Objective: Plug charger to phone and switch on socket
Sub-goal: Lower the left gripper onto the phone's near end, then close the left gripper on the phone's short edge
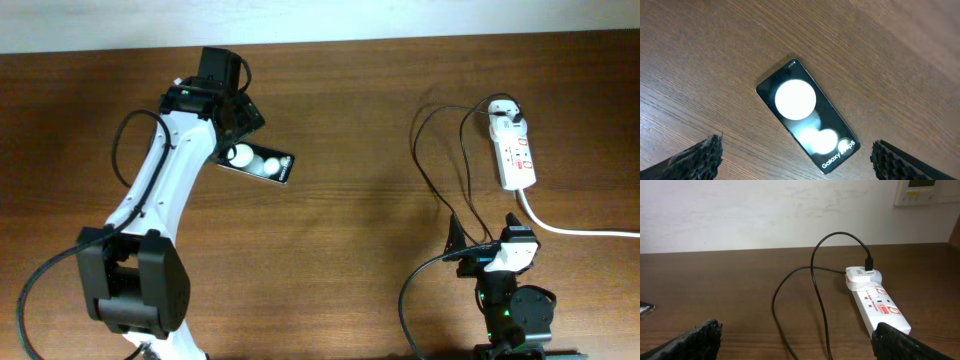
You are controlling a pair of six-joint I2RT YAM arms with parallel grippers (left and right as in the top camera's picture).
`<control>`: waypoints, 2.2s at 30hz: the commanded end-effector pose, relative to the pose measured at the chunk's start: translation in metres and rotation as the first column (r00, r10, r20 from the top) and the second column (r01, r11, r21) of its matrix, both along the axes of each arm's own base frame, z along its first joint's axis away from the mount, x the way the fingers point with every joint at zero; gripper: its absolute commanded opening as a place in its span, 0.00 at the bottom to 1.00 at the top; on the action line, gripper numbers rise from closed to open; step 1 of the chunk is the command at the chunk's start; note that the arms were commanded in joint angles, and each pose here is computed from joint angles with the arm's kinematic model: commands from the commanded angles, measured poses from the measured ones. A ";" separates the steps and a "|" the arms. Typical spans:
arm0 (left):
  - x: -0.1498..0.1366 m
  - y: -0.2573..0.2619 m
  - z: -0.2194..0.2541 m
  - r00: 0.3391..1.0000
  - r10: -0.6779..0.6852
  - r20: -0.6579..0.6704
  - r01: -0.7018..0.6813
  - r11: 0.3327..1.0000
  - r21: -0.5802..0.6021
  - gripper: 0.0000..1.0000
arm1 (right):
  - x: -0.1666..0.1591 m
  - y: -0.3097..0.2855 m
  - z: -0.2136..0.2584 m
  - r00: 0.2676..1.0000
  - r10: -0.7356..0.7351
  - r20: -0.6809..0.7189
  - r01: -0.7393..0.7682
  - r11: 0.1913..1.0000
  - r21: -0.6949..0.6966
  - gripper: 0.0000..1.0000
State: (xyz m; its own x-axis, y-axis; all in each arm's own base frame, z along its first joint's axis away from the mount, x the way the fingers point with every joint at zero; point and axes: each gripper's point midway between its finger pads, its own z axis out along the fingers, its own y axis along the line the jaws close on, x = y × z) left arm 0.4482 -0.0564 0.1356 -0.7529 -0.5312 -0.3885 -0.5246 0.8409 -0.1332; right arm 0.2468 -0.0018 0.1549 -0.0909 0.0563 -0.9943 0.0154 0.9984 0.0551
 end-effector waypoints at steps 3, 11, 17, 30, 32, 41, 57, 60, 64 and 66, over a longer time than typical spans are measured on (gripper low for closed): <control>0.006 0.020 0.001 0.979 0.200 0.024 -0.199 0.979 -0.046 0.99 | 0.000 -0.002 -0.005 1.000 -0.008 -0.010 0.008 1.000 0.003 0.99; 0.011 0.003 -0.031 0.959 0.278 -0.049 -0.282 0.948 -0.150 0.99 | 0.000 -0.002 -0.005 1.000 -0.008 -0.010 0.008 1.000 0.003 0.99; 0.024 -0.021 -0.096 0.961 0.230 -0.151 -0.260 0.937 -0.232 0.99 | 0.000 -0.002 -0.005 1.000 -0.008 -0.010 0.008 1.000 0.003 0.99; 0.011 -0.031 -0.128 0.945 0.206 -0.253 -0.267 0.934 -0.237 0.99 | 0.000 -0.002 -0.005 1.000 -0.008 -0.010 0.008 1.000 0.003 0.99; 0.009 -0.037 -0.128 0.946 0.193 -0.261 -0.259 0.933 -0.249 0.99 | 0.000 -0.002 -0.005 1.000 -0.008 -0.010 0.008 1.000 0.003 0.99; 0.000 -0.039 -0.164 0.910 0.255 -0.327 -0.334 0.918 -0.214 0.99 | 0.000 -0.002 -0.005 1.000 -0.008 -0.010 0.008 1.000 0.003 0.99; -0.043 -0.044 -0.224 0.855 0.242 -0.459 -0.289 0.957 -0.033 0.99 | 0.000 -0.002 -0.005 1.000 -0.008 -0.010 0.008 1.000 0.003 0.99; -0.045 -0.048 -0.224 0.863 0.236 -0.447 -0.268 0.964 -0.008 0.99 | 0.000 -0.002 -0.005 1.000 -0.008 -0.010 0.008 1.000 0.003 0.99; -0.047 -0.046 -0.224 0.860 0.240 -0.451 -0.266 0.964 0.006 0.99 | 0.000 -0.002 -0.005 1.000 -0.008 -0.010 0.008 1.000 0.003 0.99; -0.048 -0.049 -0.225 0.857 0.234 -0.459 -0.268 0.964 -0.008 0.99 | 0.000 -0.002 -0.005 1.000 -0.008 -0.010 0.008 1.000 0.003 0.99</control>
